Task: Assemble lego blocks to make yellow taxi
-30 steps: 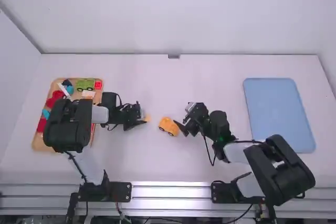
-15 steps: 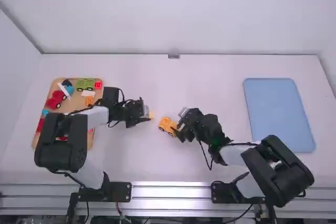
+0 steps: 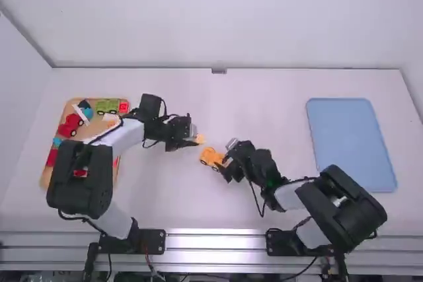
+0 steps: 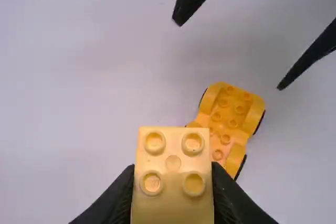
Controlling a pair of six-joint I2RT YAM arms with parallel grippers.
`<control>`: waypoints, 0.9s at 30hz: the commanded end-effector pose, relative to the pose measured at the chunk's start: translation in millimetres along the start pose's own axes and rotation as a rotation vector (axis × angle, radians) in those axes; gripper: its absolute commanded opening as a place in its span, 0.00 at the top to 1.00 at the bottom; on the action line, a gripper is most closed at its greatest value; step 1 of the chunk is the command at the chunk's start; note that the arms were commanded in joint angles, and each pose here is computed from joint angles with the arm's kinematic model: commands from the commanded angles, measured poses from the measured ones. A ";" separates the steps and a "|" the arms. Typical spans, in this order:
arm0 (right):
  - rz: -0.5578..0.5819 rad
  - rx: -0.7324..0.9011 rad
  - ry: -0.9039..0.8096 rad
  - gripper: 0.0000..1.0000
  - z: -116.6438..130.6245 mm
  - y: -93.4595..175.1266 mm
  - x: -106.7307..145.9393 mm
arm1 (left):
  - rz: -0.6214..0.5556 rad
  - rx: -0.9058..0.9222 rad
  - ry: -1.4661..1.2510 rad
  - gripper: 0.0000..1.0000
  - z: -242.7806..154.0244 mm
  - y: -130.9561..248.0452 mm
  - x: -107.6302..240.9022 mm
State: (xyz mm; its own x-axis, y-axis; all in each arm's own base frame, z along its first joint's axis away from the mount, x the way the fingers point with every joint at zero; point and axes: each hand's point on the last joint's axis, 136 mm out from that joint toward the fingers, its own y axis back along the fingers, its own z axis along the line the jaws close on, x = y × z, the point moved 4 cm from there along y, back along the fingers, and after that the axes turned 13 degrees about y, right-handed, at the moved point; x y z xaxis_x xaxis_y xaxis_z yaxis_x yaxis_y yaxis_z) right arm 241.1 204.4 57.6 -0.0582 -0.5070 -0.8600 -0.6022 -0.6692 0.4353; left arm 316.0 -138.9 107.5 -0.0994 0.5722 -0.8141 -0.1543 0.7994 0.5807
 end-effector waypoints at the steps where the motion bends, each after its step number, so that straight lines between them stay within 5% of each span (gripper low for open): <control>1: 0.046 -0.016 -0.013 0.02 10.1 -4.1 15.0 | -0.038 -0.005 -0.028 0.73 4.7 0.9 -11.0; 15: -0.013 -0.078 0.048 0.02 11.0 -37.3 43.7 | -0.106 -0.050 -0.069 0.78 34.4 18.5 -57.9; 22: -0.018 -0.084 0.073 0.02 6.2 -55.8 49.0 | -0.043 -0.104 -0.053 0.81 45.8 23.9 -55.9; 27: -0.017 -0.076 0.179 0.02 4.7 -53.3 51.1 | -0.041 -0.191 -0.040 0.90 64.9 26.7 -62.5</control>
State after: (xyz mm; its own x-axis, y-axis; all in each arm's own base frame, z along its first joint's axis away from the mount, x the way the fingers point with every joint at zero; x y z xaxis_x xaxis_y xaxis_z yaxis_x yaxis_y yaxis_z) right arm 268.9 219.6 -6.4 0.0572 -0.5491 -0.8338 -0.5465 -0.7161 0.4342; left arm 375.8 -141.4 171.0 -0.0215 0.5569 -0.8303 -0.3272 0.7808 0.5322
